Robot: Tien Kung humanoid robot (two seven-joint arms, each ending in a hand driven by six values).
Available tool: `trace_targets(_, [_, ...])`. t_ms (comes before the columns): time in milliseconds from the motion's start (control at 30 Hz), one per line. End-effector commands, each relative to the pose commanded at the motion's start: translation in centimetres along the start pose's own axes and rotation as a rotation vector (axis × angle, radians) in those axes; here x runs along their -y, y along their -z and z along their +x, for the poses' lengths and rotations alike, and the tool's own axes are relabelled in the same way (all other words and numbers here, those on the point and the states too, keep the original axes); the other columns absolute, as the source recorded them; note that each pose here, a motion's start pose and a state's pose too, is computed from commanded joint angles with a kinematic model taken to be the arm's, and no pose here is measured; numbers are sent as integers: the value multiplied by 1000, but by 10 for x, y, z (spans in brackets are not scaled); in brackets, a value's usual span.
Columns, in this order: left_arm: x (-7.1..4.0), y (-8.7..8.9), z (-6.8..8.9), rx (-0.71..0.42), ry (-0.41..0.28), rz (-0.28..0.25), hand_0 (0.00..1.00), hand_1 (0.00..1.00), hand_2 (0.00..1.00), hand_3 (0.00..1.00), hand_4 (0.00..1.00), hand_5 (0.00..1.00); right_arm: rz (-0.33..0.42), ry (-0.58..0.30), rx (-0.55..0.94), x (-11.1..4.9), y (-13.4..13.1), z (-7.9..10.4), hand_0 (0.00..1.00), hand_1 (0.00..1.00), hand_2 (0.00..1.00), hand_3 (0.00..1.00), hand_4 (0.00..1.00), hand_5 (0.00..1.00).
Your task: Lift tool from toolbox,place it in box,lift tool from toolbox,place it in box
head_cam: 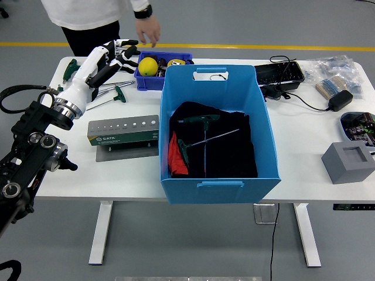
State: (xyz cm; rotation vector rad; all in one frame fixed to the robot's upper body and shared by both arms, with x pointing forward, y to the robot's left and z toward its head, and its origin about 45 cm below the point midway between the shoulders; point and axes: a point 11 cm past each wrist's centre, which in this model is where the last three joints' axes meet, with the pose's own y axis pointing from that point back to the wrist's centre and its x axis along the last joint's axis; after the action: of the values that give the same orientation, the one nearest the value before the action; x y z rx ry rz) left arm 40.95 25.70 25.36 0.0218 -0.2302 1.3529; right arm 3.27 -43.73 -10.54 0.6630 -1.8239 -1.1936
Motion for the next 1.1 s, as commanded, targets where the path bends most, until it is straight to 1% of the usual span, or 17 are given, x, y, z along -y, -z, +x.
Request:
trace_targets(100, [-17,13,3,-85,-50,6,611,649,791,768,929,824,-2,0,-4,0,-2,-1,637,614,698,548,767,662])
trace_targets(167, [-26,20,4,-136,-77,11,611,649,791,768,929,824,-3,0,-4,0,-2,-1,637,614,698,548,767,662])
trace_targets(200, [-32,23,5,-159,-90,15,659,699,813,767,930,835,-4,0,-3,0,-3,-1,637,617,697,547,767,664])
trace_targets(233, [-37,27,6,-180,-105,18,659,699,813,767,930,835,-4,1,-3,0,-3,-1,637,617,697,547,767,664])
trace_targets(367, [-52,33,10,-219,-144,17,659,699,813,767,930,835,-3,4,3,0,-3,-2,637,617,697,547,767,664])
trace_targets(400, [-54,33,11,-222,-148,17,677,713,816,762,915,826,-2,5,5,0,-3,-3,637,615,696,547,766,662])
trace_targets(567, [-65,39,16,-211,-168,33,677,713,816,762,915,826,8,11,9,-1,2,-4,637,615,696,547,766,662])
trace_targets(667, [-71,46,21,-200,-178,66,691,725,819,762,911,833,12,14,16,-1,4,-6,636,615,696,547,765,661])
trace_targets(767, [-74,50,26,-188,-189,103,691,725,819,762,911,833,13,15,16,-1,6,-7,636,615,696,547,765,661])
trace_targets(800, [-74,51,27,-186,-191,113,704,748,844,776,911,837,13,15,16,-1,6,-7,636,615,696,547,764,661])
trace_targets(867, [-77,55,31,-185,-201,136,704,748,844,776,911,837,15,17,16,-2,8,-8,636,615,696,547,764,661])
trace_targets(967, [-81,60,34,-201,-210,151,704,748,844,776,911,837,17,18,17,-2,9,-9,636,615,696,547,764,661])
trace_targets(1000, [-82,61,33,-209,-207,157,805,864,935,836,915,868,18,18,18,-2,9,-10,636,615,696,548,763,659])
trace_targets(1100, [-84,65,30,-223,-189,172,805,864,935,836,915,868,20,20,18,-2,10,-10,636,615,696,548,763,659])
